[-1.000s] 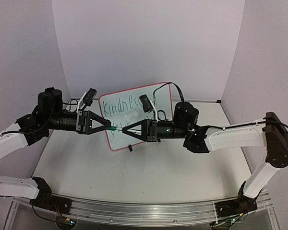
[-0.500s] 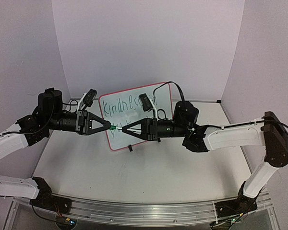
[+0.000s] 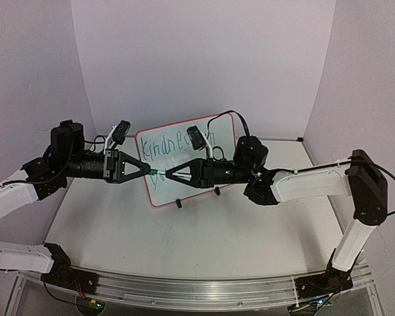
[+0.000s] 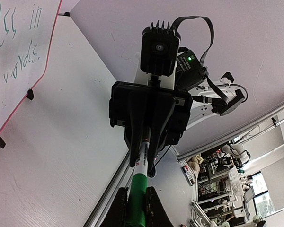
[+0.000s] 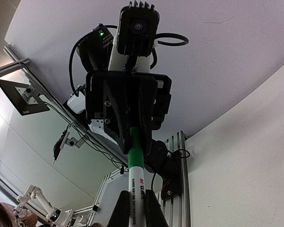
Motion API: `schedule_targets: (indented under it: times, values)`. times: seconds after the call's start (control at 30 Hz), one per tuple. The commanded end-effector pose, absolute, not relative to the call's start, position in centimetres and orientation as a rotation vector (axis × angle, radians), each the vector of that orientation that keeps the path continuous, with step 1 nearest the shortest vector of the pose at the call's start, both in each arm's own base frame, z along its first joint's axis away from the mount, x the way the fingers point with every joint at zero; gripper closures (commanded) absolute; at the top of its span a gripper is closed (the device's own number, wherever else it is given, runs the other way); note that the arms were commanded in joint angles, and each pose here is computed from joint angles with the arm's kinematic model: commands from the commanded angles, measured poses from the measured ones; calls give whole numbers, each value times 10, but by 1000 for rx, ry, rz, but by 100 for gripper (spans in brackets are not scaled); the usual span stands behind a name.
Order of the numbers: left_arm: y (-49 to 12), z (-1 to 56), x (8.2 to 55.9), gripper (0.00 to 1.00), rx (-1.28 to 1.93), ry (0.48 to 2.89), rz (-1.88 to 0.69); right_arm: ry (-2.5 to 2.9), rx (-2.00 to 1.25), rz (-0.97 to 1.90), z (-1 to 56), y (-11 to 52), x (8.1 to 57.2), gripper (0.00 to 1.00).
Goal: Write a sentence on the whiteboard
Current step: Adjust the pen cap from the whiteboard marker, then put down the whiteboard marker at the center of the board.
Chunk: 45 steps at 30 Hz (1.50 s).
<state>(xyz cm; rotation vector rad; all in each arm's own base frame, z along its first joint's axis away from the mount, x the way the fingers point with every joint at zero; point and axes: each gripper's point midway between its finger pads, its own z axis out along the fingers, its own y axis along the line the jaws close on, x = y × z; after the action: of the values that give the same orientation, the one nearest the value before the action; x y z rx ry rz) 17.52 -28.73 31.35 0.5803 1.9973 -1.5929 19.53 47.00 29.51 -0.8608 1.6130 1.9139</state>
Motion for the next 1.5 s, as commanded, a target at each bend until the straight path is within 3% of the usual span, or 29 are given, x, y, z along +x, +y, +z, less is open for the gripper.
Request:
schedule_targets:
  times: [0.0, 0.43, 0.47, 0.5, 0.6, 0.67, 0.73, 0.97, 1.47]
  values:
    - [-309, 322, 152, 100, 755, 1903, -1670, 1576, -808, 1934, 309, 493, 198, 100]
    - [-310, 310, 156, 99, 758, 1962, -1566, 1603, -757, 1874, 302, 490, 203, 100]
    - [-306, 307, 158, 88, 743, 1983, -1519, 1616, -729, 1853, 300, 483, 208, 100]
    - [-301, 305, 165, 69, 716, 1993, -1444, 1647, -683, 1821, 292, 474, 216, 100]
    - [-282, 293, 184, 34, 615, 2077, -1247, 1723, -580, 1734, 276, 448, 235, 100]
    - [-267, 281, 197, 18, 550, 2143, -1149, 1836, -536, 1618, 255, 433, 244, 100]
    - [-256, 275, 208, 12, 490, 2173, -1106, 1979, -520, 1466, 224, 422, 250, 100]
    - [-206, 248, 249, 3, 259, 2248, -948, 2288, -480, 1120, 152, 382, 250, 99]
    - [-157, 184, 286, 1, -32, 2318, -832, 2609, -418, 832, 61, 369, 257, 86]
